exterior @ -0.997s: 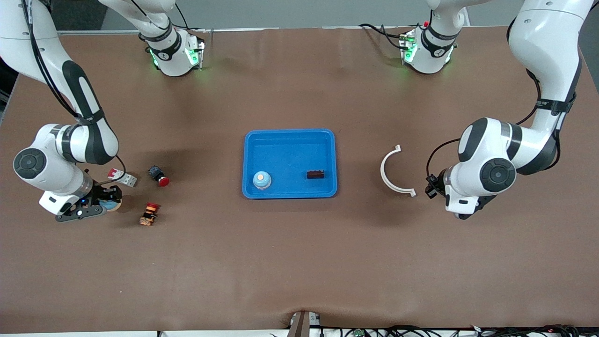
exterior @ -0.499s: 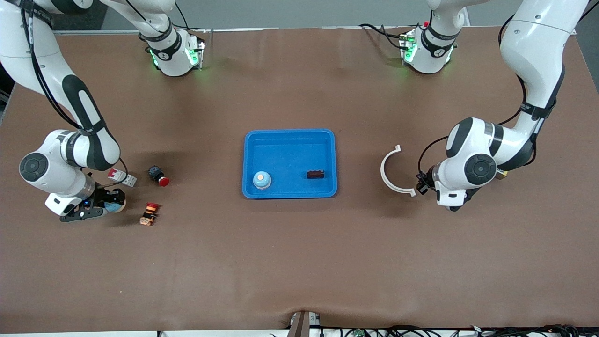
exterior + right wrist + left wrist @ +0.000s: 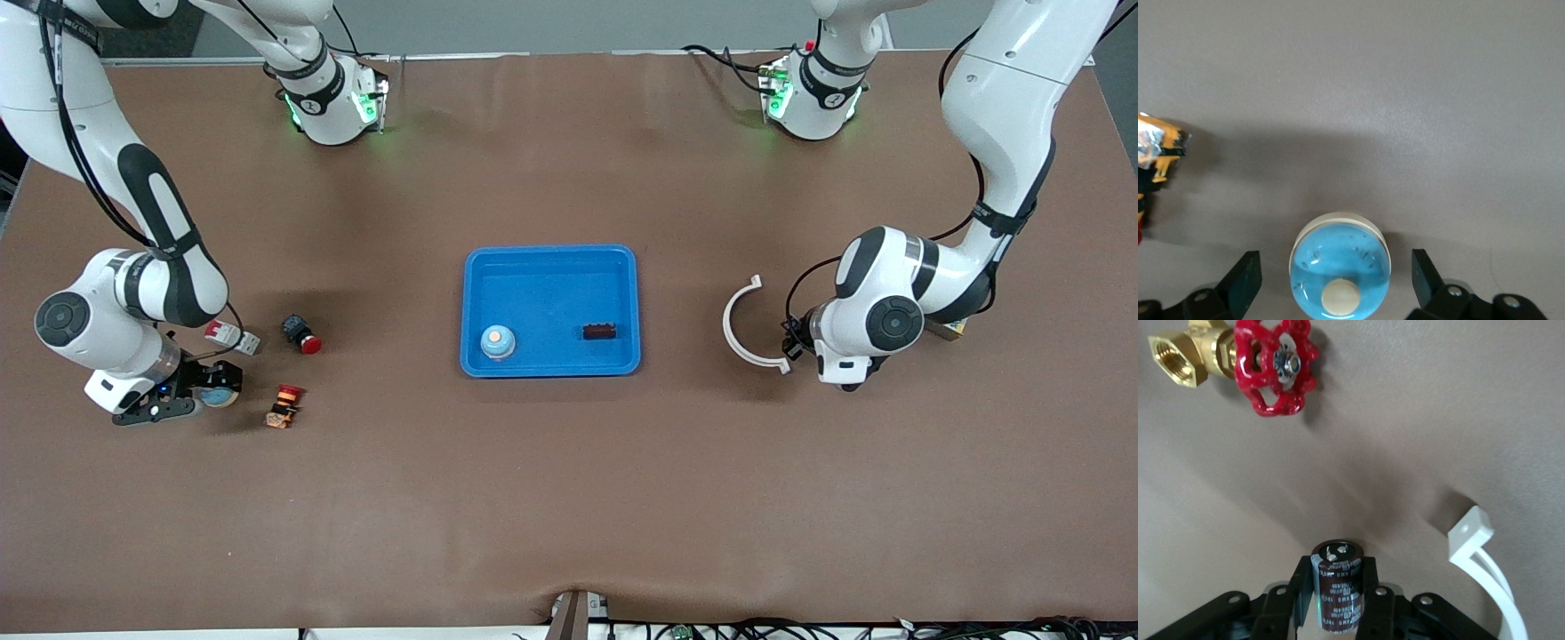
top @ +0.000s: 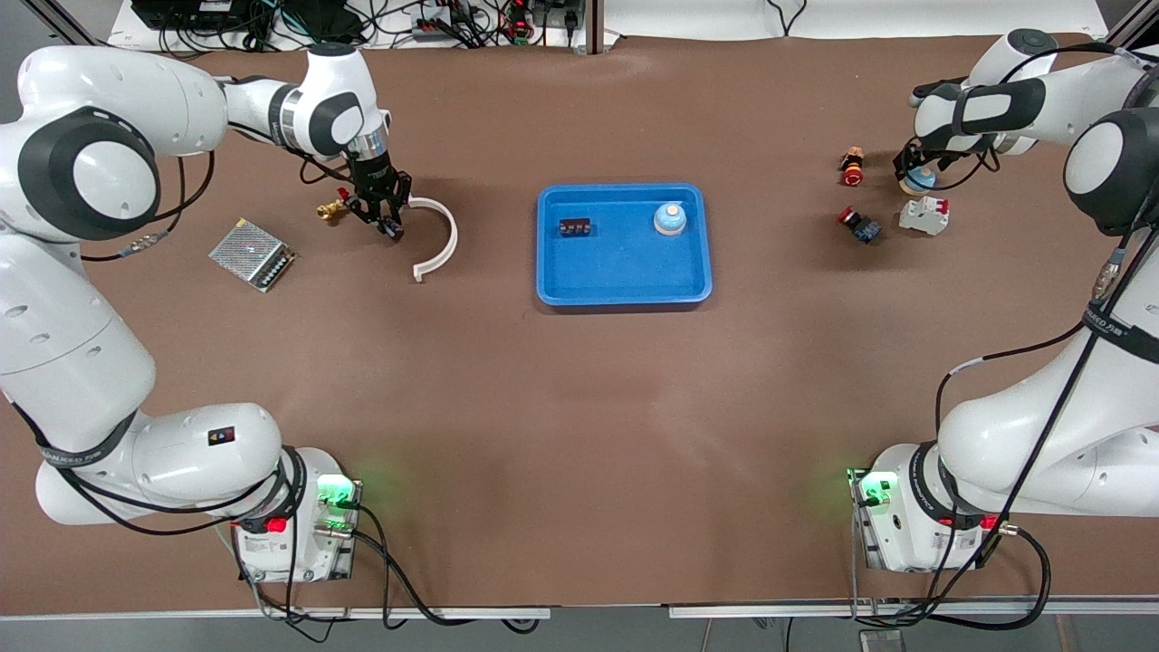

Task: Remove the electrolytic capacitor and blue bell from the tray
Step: 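Release the capacitor with the left gripper while the right gripper releases the bell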

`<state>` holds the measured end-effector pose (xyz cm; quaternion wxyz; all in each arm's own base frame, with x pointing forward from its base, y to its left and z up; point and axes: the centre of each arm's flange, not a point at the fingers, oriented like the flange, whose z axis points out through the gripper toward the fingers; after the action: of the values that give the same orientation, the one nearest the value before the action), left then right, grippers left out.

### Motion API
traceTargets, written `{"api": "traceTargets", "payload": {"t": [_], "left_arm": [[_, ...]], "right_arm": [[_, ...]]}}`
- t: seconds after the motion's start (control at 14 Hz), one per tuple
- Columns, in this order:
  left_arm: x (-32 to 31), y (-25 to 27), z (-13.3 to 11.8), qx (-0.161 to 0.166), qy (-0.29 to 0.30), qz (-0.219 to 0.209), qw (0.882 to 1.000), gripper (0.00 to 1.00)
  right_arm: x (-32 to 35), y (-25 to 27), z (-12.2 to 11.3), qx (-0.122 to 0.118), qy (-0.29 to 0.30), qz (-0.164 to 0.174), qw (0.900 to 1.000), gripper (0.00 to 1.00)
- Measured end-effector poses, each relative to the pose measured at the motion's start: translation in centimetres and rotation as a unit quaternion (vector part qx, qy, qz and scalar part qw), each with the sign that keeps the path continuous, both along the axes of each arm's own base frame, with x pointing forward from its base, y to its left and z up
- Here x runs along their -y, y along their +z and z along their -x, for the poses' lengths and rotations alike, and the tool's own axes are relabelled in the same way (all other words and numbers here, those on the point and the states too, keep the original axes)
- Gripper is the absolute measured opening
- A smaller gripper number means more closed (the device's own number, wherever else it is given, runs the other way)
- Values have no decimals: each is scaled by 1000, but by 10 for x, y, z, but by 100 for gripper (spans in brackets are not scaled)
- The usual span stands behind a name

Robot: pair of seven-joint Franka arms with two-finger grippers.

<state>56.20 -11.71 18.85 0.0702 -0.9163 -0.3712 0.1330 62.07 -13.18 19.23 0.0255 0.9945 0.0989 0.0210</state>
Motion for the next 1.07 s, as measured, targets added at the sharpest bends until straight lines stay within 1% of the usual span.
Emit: {"api": "traceTargets", "payload": {"t": [0.07,0.14,0.21,0.36,0.43,0.57,0.64,0.71,0.78,0.85,0.93,1.07], "left_arm": [[0,-2,2,-1,-2,-1,1000,34],[-1,-5,5,0,-7,-4,1000,34],[-2,-7,7,-1,-10,-6,1000,34],[-5,-10,9,-1,-12,-9,1000,34],[-7,-10,9,0,-13,-10,1000,39],[-9,-9,7,4,-14,-12,1000,58],[-9,-7,5,7,-14,-11,1000,70],[-9,-3,1,13,-13,-11,1000,78],[-9,4,-4,21,-12,-11,1000,89],[-9,13,-10,31,-9,-11,999,98],[-8,23,-16,43,-5,-12,999,100],[2,45,-29,67,10,-11,998,100]], "right_arm": [[-1,5,-3,-18,-12,-7,1000,100],[-1,13,-6,-43,-46,-22,998,100],[-3,25,-10,-63,-92,-42,993,100],[-22,57,-16,-85,-177,-76,978,100],[-41,73,-19,-91,-214,-81,969,100],[-89,97,-21,-99,-279,-88,951,100],[-112,106,-21,-103,-307,-102,941,100],[-133,114,-19,-109,-325,-118,932,100],[-152,122,-18,-112,-330,-125,929,100],[-168,129,-16,-114,-326,-128,930,100],[-182,135,-14,-114,-324,-130,930,100],[-199,140,-9,-112,-341,-133,924,100]]}}
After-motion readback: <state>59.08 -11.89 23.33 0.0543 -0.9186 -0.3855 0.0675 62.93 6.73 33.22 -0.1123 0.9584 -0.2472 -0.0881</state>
